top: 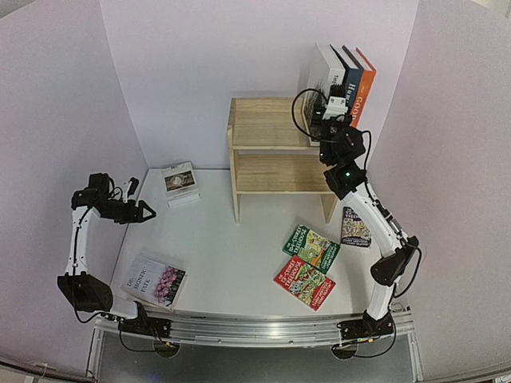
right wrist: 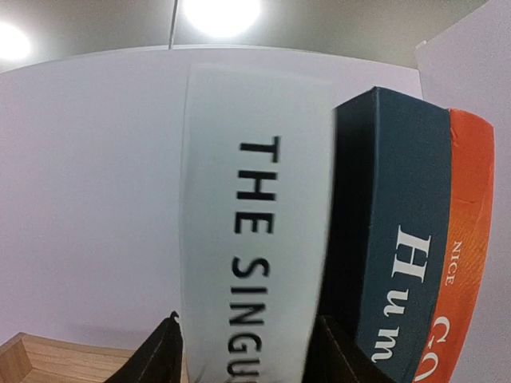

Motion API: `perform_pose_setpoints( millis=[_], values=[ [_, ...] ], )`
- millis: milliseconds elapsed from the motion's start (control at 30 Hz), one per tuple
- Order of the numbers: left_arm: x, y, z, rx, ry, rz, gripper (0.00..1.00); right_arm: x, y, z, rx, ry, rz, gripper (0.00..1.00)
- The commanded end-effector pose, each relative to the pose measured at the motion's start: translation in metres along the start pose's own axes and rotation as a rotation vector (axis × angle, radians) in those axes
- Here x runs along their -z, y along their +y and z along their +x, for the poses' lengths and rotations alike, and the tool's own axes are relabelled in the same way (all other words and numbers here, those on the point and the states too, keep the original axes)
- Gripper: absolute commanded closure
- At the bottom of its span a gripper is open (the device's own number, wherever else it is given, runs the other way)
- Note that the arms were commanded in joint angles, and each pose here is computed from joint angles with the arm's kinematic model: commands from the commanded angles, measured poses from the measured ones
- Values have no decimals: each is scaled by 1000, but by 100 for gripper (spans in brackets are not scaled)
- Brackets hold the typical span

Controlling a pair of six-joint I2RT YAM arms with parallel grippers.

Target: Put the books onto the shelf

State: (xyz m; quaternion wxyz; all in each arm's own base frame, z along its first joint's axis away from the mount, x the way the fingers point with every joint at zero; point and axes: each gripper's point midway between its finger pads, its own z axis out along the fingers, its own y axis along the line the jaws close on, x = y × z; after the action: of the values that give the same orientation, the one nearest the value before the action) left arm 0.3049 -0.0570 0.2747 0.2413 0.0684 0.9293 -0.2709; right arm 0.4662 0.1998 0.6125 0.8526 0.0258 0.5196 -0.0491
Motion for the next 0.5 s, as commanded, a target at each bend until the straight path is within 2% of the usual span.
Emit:
perform_pose_setpoints(
  millis=[0,233,467],
  values=[
    [6,-15,-1,-24,-32,51,15,1,-16,-18,-45,-41,37,37],
    [4,-21,1,-23,-24,94,14,6,-24,-18,-56,-34,59,36],
    [3,-22,2,-20,-21,110,15,16,-16,-18,-60,-62,49,47]
  ],
)
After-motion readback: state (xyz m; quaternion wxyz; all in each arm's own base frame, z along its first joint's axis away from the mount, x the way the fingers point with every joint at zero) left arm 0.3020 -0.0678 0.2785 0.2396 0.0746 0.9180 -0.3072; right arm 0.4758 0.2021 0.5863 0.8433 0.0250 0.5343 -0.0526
